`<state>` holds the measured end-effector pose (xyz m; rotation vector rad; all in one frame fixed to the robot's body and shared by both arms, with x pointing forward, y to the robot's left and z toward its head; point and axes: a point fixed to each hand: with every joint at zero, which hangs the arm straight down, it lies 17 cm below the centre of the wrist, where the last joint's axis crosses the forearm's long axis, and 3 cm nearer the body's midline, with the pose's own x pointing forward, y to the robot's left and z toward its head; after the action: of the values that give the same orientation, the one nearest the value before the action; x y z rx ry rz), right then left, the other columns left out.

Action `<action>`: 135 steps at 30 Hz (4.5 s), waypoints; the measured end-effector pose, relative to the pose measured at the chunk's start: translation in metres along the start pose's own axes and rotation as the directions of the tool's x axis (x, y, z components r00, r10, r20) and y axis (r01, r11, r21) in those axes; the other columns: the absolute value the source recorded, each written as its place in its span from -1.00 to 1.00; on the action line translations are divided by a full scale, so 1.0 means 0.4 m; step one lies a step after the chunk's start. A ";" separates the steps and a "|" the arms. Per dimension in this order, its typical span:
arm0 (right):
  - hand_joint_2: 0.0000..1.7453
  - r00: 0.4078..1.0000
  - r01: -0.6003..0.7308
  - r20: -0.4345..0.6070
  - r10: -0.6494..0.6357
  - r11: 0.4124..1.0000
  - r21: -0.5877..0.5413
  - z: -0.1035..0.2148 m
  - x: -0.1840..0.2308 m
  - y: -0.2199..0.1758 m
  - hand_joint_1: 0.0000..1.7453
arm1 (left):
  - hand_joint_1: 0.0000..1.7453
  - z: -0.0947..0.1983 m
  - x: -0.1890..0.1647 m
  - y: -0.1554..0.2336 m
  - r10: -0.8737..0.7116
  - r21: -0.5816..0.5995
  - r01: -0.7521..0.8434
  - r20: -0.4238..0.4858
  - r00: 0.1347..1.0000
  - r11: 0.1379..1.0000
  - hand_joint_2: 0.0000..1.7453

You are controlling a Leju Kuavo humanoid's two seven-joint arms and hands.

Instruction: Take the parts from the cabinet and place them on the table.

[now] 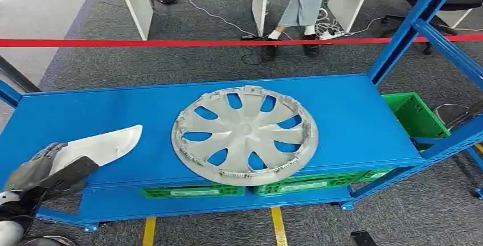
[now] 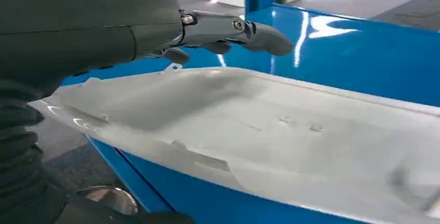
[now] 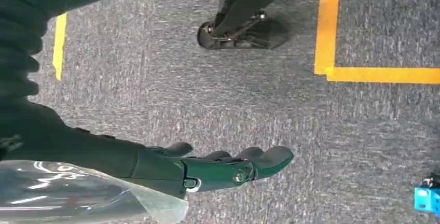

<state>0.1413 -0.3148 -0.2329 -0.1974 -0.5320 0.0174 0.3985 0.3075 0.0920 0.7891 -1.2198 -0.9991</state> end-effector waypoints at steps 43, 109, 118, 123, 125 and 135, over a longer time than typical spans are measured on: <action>1.00 1.000 -0.015 -0.018 0.016 1.000 0.028 -0.010 -0.008 0.013 -1.00 | 1.00 -0.032 -0.047 -0.008 -0.043 0.040 0.043 0.014 0.999 0.998 1.00; 1.00 0.991 0.130 -0.017 -0.131 0.991 -0.021 0.091 -0.091 -0.063 -1.00 | 1.00 0.346 0.319 0.166 0.336 0.325 -0.600 0.593 0.732 0.731 1.00; 1.00 0.995 0.102 0.018 -0.101 0.994 -0.046 0.109 -0.072 -0.079 -1.00 | 1.00 0.350 0.319 0.154 0.333 0.316 -0.589 0.589 0.736 0.744 1.00; 1.00 0.996 0.084 0.033 -0.083 0.996 -0.040 0.110 -0.056 -0.072 -1.00 | 1.00 0.350 0.323 0.152 0.331 0.311 -0.588 0.592 0.735 0.747 1.00; 1.00 0.997 0.071 0.033 -0.070 0.997 -0.037 0.114 -0.059 -0.070 -1.00 | 1.00 0.349 0.323 0.150 0.333 0.308 -0.586 0.590 0.735 0.749 1.00; 1.00 0.997 0.053 0.059 -0.052 0.998 -0.026 0.112 -0.038 -0.060 -1.00 | 1.00 0.340 0.331 0.146 0.324 0.298 -0.571 0.588 0.741 0.765 1.00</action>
<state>0.1049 -0.3313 -0.1981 -0.2105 -0.5960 -0.0356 0.2821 0.2107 0.2208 0.5311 -2.0586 -0.4936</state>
